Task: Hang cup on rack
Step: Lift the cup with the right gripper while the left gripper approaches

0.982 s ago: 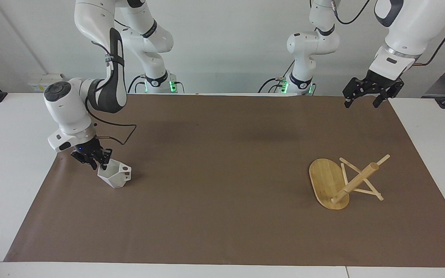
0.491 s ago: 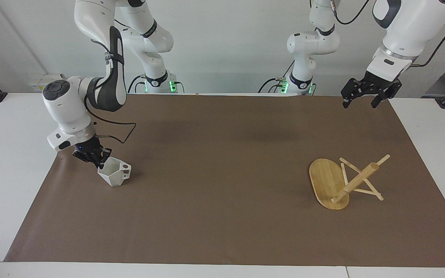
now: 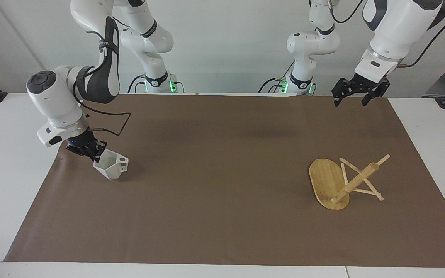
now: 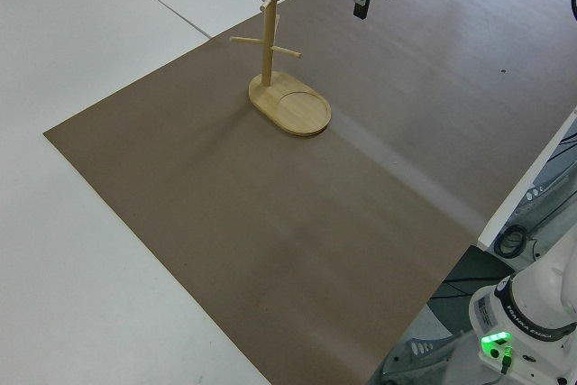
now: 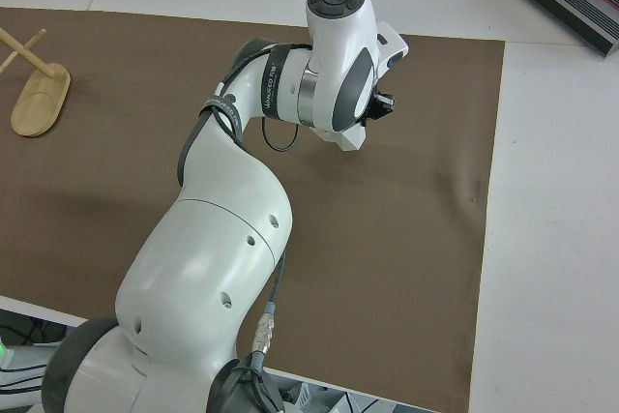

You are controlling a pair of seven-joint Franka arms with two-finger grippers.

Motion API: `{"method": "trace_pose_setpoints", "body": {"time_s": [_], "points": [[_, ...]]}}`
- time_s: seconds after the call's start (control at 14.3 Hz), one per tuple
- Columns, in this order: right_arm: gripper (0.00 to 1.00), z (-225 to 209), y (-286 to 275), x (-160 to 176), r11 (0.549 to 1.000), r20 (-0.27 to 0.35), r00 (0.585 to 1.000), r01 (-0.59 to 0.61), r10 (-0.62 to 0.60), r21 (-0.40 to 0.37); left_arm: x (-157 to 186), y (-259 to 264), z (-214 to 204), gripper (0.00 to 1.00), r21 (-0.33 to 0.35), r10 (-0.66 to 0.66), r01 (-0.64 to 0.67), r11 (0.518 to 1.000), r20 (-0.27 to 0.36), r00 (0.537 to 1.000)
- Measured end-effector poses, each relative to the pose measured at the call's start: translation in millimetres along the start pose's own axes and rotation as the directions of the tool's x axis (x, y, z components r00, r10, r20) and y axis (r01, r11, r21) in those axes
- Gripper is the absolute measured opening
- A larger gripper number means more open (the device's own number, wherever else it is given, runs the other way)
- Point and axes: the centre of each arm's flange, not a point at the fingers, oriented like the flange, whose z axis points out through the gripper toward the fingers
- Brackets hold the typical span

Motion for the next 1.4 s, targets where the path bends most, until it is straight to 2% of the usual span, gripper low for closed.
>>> {"method": "trace_pose_setpoints", "body": {"time_s": [0.14,0.28,0.56,0.7,0.77,0.91,0.98,1.19,1.4], "points": [[0.07,-26.8,1.1,-0.3,1.000,0.026,1.000,-0.005,0.005,0.004,-3.6,4.1,3.2,1.00,-0.010,-0.070,0.070,0.998,0.008,0.998],[0.07,-52.8,1.0,-5.1,1.000,0.041,0.999,-0.022,0.021,0.006,-7.4,8.7,7.4,1.00,-0.058,-0.199,0.201,0.978,0.041,0.979],[0.07,-97.1,-8.6,-24.5,0.999,0.065,0.998,-0.025,0.023,0.020,-25.8,23.9,23.9,1.00,-0.116,-0.443,0.462,0.879,0.158,0.883],[0.07,-113.7,-29.9,-33.4,0.997,0.072,0.997,-0.009,0.003,0.078,-38.6,41.4,31.1,1.00,-0.109,-0.493,0.517,0.849,0.185,0.850],[0.07,-121.0,-42.6,-37.3,0.992,0.073,0.997,-0.003,-0.006,0.122,-42.4,52.0,32.1,1.00,-0.125,-0.543,0.571,0.812,0.201,0.816],[0.07,-135.1,-67.5,-44.3,0.979,0.066,0.997,0.016,-0.030,0.205,-46.1,69.5,35.9,1.00,-0.182,-0.659,0.719,0.671,0.298,0.691],[0.07,-141.7,-81.8,-47.2,0.971,0.059,0.997,0.034,-0.049,0.236,-46.1,74.6,39.5,1.00,-0.191,-0.707,0.790,0.583,0.359,0.609],[0.07,-160.5,-131.3,-55.9,0.949,0.029,0.994,0.091,-0.104,0.302,-39.1,81.9,47.1,1.00,-0.174,-0.771,0.930,0.324,0.521,0.367],[0.07,-173.6,-180.5,-65.6,0.920,0.054,0.997,0.030,-0.055,0.390,-18.8,81.5,47.3,1.00,-0.148,-0.750,0.988,0.051,0.647,0.136]]}}
